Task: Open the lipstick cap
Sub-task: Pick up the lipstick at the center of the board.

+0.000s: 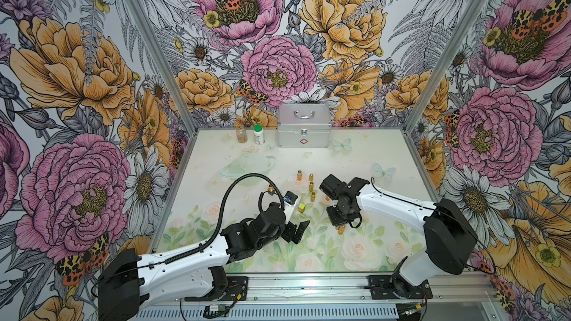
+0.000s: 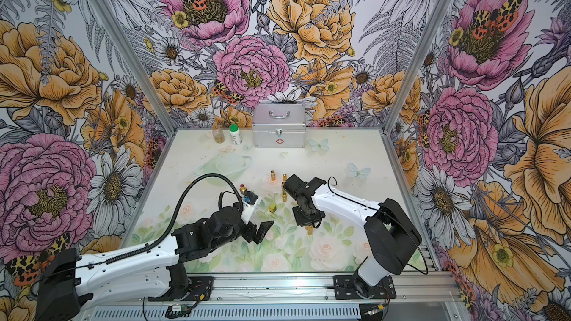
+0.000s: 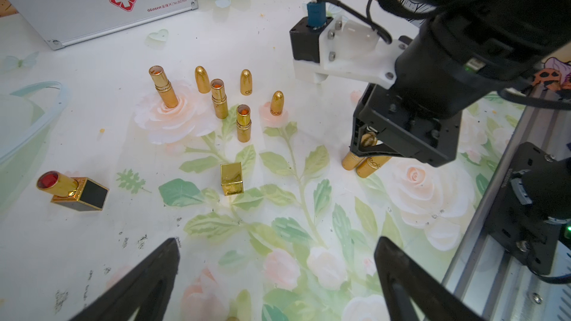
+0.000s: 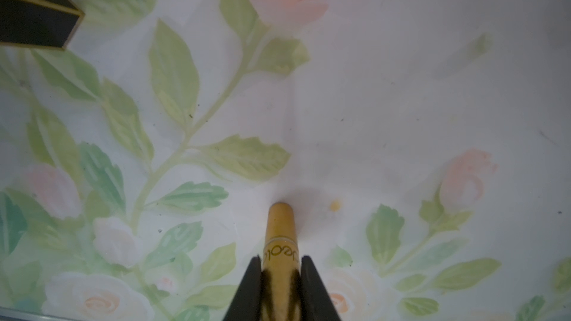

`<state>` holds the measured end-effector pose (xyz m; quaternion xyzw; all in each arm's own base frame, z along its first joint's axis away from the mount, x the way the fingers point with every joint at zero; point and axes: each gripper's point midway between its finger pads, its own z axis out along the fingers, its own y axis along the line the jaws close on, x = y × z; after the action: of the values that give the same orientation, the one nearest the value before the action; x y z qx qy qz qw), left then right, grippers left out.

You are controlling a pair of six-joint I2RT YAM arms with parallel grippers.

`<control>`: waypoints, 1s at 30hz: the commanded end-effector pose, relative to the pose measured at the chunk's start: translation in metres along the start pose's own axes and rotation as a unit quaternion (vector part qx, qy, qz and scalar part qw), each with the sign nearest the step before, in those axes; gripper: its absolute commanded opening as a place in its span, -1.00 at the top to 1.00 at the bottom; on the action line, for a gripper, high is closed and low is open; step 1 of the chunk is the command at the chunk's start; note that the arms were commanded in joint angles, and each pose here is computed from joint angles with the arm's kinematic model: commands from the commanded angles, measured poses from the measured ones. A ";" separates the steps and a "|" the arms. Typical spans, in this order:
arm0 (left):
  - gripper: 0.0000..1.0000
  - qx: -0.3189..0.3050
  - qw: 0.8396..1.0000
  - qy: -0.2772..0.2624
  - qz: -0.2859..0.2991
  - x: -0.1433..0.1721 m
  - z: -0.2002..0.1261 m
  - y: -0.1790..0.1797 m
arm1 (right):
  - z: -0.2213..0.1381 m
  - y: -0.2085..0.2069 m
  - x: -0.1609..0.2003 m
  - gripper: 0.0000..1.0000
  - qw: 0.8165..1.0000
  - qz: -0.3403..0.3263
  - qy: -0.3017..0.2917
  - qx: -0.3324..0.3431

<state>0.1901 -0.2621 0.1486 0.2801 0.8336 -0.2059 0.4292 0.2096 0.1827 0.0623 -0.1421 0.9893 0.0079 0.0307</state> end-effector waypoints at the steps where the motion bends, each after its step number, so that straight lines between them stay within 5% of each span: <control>1: -0.97 -0.012 1.000 -0.019 0.013 -0.013 -0.002 0.001 | -0.020 0.014 -0.018 0.57 0.999 -0.002 -0.037 -0.028; 11: -0.94 0.049 0.998 -0.027 0.020 -0.018 0.015 -0.004 | -0.061 0.028 -0.030 0.57 0.995 0.007 -0.060 -0.077; 19: -0.53 0.122 0.989 -0.011 0.082 0.000 0.049 -0.033 | -0.088 0.039 -0.036 0.57 0.991 0.009 -0.068 -0.111; 30: -0.04 0.147 0.984 -0.045 0.089 -0.003 0.080 -0.044 | -0.109 0.045 -0.039 0.57 0.984 0.026 -0.078 -0.160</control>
<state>0.2075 -0.3310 0.0914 0.4042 0.7787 -0.2642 0.4006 0.2260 0.2296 0.1533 -0.1259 0.9785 0.1476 0.0693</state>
